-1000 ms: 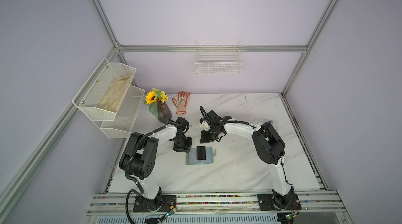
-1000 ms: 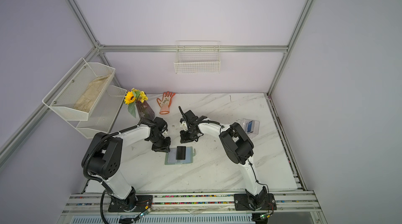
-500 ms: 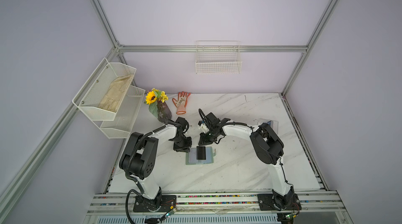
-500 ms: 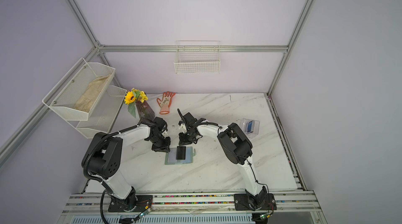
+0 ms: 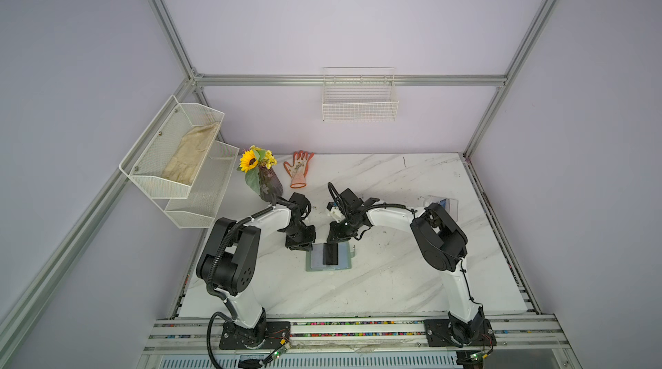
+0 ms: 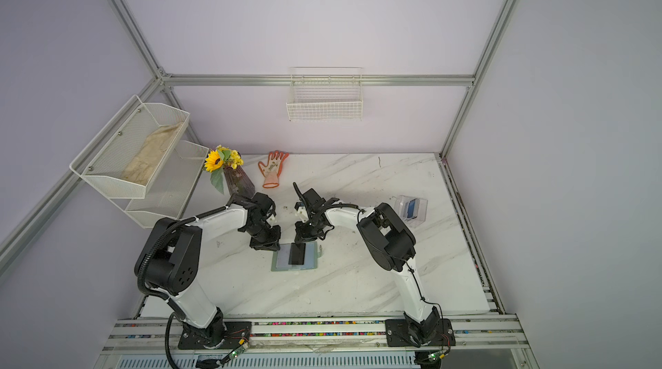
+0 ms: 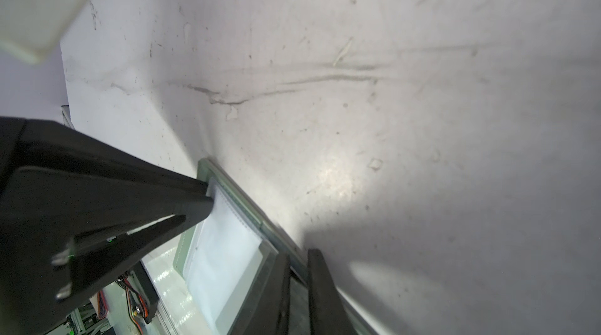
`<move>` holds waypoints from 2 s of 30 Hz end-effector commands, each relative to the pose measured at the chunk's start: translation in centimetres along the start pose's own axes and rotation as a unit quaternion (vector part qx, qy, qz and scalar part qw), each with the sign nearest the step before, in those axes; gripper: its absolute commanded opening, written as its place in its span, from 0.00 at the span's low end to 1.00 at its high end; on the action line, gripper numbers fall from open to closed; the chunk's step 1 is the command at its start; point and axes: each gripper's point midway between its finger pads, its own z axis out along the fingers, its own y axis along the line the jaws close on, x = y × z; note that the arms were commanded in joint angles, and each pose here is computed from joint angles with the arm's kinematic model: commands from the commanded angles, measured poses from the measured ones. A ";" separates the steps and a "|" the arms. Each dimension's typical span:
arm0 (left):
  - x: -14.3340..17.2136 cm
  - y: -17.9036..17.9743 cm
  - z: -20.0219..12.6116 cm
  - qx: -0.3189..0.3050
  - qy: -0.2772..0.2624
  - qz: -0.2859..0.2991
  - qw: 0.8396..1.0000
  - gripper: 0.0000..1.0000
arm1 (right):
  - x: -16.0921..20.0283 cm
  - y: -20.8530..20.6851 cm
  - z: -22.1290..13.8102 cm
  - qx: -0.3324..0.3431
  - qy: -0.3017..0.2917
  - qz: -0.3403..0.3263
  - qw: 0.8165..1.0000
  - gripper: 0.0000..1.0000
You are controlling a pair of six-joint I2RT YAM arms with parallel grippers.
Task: Insert credit cards into a card holder
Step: Insert the credit card into the card holder.
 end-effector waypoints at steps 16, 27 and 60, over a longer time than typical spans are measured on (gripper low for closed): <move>1.1 0.7 2.3 -0.009 0.033 -0.003 0.999 0.13 | 2.2 1.1 0.1 0.004 0.038 -0.030 0.999 0.16; 1.1 0.7 2.3 -0.010 0.032 -0.003 0.999 0.13 | 2.6 1.5 0.0 0.008 0.052 -0.056 0.997 0.16; 1.3 0.7 2.6 -0.011 0.038 -0.002 0.999 0.13 | 2.0 3.4 -4.8 0.017 -0.036 0.019 0.999 0.25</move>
